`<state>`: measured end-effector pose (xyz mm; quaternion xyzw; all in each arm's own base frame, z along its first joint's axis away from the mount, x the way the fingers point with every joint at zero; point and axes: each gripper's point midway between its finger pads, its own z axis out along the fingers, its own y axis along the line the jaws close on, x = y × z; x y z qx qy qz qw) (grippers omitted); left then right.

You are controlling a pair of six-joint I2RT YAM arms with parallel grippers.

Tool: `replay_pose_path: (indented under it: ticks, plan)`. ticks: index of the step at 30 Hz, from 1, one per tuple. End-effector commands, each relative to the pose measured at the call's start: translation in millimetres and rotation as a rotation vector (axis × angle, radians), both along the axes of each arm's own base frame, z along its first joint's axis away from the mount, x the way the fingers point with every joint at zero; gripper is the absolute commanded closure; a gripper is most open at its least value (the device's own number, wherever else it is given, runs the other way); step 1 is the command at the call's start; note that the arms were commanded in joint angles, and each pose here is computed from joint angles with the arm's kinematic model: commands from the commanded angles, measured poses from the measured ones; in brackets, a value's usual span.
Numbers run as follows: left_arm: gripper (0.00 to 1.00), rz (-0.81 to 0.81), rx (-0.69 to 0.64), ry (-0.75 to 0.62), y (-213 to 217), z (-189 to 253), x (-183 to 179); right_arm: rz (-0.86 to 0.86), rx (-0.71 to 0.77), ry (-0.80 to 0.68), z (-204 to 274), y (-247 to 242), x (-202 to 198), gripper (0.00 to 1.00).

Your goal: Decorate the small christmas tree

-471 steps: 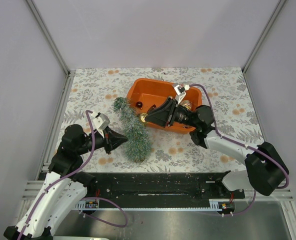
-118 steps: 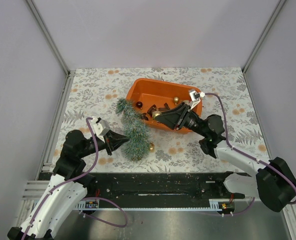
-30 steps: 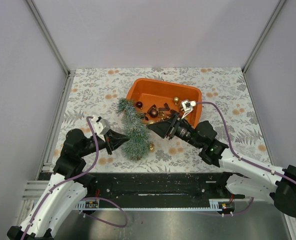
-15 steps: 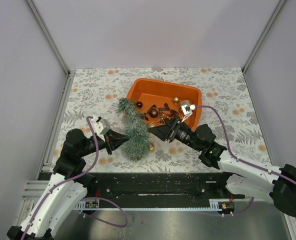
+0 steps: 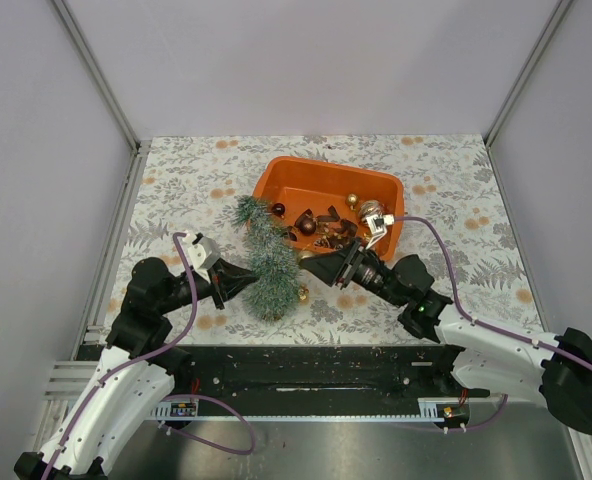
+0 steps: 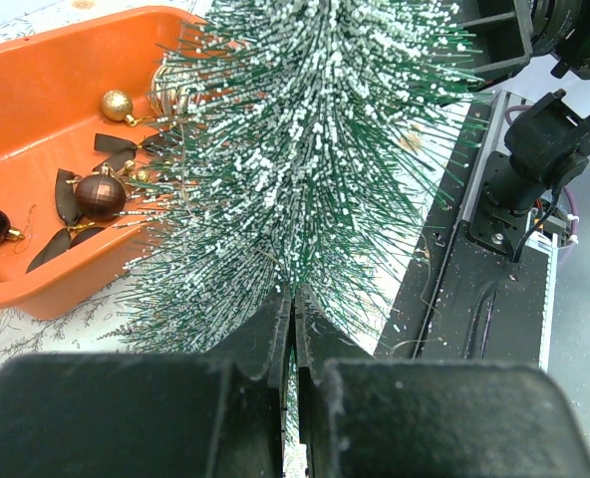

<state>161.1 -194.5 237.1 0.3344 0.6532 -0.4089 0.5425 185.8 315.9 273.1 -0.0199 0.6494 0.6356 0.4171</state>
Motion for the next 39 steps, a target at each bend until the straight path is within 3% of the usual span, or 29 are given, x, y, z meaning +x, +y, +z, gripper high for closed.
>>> replay_pose_path:
  ticks: [1,7,9,22,29,32,35,37,39]
  plan:
    - [1.0,0.009,-0.005,-0.01,2,7,-1,-0.009,0.068,-0.059,22,-6,-6,0.62]
    - [1.0,0.012,-0.005,-0.013,2,7,0,-0.02,0.036,-0.078,25,-10,-6,0.46]
    - [1.0,0.012,-0.006,-0.013,2,7,-1,-0.023,0.026,-0.069,20,-10,-6,0.45]
    - [1.0,0.021,-0.008,-0.012,3,7,-1,-0.037,-0.002,-0.062,15,-13,-5,0.51]
    - [1.0,0.039,-0.006,-0.025,5,11,2,-0.266,-0.307,0.022,-14,-32,43,0.57]
    - [0.85,0.044,0.005,-0.041,6,16,4,-0.33,-0.411,0.104,-30,-48,78,0.57]
    - [0.62,0.044,0.015,-0.056,7,22,5,-0.404,-0.505,0.18,-39,-66,121,0.57]
    - [0.45,0.054,0.02,-0.062,8,26,6,-0.432,-0.607,0.145,-42,-69,151,0.54]
    - [0.34,0.064,0.025,-0.061,9,28,7,-0.45,-0.698,0.123,-46,-67,178,0.5]
